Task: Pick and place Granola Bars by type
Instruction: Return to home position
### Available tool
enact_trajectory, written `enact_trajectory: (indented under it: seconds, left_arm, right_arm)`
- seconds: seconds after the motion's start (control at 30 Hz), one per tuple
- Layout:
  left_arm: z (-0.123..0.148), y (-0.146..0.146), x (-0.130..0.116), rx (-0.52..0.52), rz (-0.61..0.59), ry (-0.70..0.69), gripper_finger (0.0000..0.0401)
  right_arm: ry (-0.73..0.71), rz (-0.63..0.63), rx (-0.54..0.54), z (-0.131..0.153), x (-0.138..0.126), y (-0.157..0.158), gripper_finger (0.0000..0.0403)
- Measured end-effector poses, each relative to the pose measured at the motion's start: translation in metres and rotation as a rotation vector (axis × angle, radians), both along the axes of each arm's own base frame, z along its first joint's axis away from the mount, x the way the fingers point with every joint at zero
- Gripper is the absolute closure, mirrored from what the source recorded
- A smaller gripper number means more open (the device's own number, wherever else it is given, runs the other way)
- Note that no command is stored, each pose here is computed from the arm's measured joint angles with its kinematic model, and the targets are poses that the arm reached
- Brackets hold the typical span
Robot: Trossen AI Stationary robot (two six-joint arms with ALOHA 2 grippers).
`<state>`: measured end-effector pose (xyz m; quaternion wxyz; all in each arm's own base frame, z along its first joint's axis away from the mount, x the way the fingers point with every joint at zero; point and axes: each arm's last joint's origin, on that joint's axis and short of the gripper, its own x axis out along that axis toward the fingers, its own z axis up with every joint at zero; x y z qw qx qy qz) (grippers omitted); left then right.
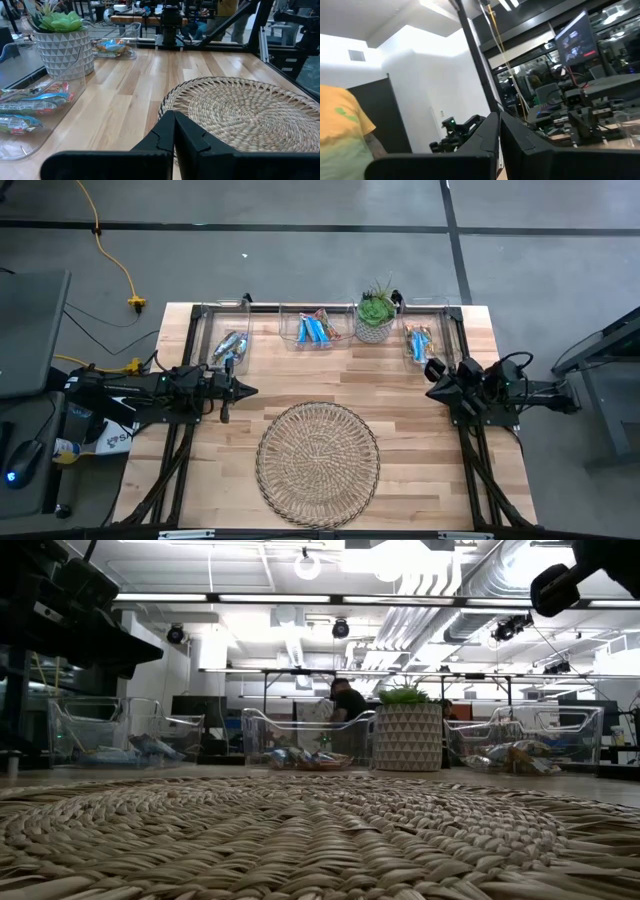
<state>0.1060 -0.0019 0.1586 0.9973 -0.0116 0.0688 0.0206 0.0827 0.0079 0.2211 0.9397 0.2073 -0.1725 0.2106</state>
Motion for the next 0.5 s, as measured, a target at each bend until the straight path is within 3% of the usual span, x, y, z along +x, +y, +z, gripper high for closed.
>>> enact_trajectory:
  seconds: [0.2, 0.5]
  left_arm:
    - [0.0, 0.0, 0.0, 0.0, 0.0, 0.0, 0.04]
    - [0.0, 0.0, 0.0, 0.0, 0.0, 0.0, 0.04]
  right_arm:
    - [-0.02, 0.017, -0.03, 0.0, -0.001, 0.004, 0.0403]
    - [0.042, -0.081, -0.027, -0.019, 0.007, 0.004, 0.0403]
